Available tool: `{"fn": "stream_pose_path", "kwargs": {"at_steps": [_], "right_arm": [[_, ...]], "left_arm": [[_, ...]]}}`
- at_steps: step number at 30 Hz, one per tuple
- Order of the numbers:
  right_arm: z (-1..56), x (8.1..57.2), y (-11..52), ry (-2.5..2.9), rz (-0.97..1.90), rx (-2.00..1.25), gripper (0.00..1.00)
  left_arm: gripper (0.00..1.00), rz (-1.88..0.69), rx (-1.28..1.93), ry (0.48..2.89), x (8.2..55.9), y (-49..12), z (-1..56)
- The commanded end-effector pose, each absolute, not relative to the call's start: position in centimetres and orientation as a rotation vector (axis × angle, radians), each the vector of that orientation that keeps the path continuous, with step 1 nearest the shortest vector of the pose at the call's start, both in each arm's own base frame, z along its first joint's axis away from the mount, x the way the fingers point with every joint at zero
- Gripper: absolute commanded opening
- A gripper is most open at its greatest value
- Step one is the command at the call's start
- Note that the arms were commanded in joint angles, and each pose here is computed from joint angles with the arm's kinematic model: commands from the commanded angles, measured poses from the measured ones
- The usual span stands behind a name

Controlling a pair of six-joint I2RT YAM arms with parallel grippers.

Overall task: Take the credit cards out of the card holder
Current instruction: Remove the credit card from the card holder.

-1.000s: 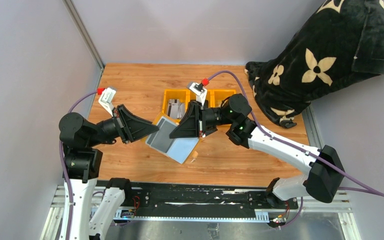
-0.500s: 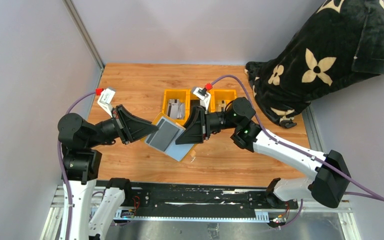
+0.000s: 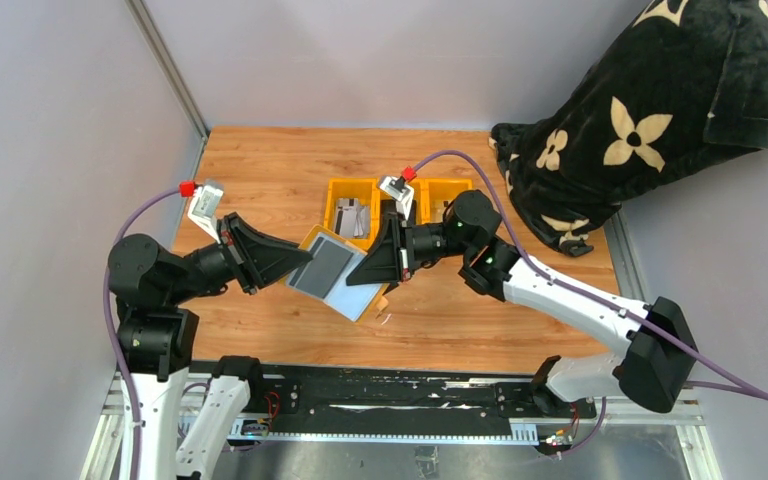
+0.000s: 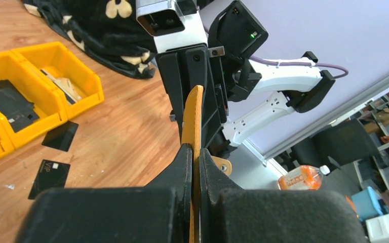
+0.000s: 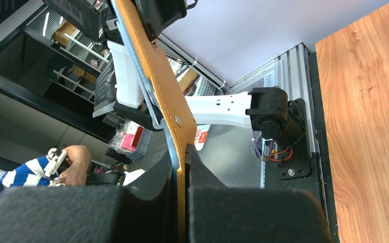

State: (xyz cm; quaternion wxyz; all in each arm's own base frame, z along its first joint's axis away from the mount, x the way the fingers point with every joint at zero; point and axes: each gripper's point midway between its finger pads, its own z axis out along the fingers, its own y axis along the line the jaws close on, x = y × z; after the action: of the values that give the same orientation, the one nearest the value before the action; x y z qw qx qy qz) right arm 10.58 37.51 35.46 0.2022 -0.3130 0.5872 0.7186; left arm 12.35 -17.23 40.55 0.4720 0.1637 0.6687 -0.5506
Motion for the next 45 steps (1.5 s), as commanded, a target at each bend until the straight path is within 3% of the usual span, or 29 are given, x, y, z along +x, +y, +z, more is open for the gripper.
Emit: {"fn": "stream_pose_path", "kwargs": {"at_steps": [1, 10, 27, 34, 45], "right_arm": [[37.2, 12.0, 38.3, 1.597, 1.976, -0.845, 0.00], [37.7, 12.4, 38.5, 1.577, 1.974, -0.832, 0.00], [37.6, 11.6, 37.7, 1.535, 1.965, -0.862, 0.00], [37.7, 11.5, 37.6, 1.534, 1.962, -0.862, 0.00], [38.7, 11.1, 37.6, 1.502, 1.988, -0.882, 0.00]], "left_arm": [[0.00, -1.335, 0.421, 1.604, 11.7, -17.2, 40.7], [0.23, -1.364, 0.386, 1.630, 11.6, -17.2, 39.4], [0.21, -1.359, 0.356, 1.627, 12.2, -17.1, 40.0], [0.37, -1.399, 0.337, 1.648, 12.3, -17.3, 40.0], [0.34, -1.282, 0.340, 1.651, 12.8, -16.7, 38.7]]}}
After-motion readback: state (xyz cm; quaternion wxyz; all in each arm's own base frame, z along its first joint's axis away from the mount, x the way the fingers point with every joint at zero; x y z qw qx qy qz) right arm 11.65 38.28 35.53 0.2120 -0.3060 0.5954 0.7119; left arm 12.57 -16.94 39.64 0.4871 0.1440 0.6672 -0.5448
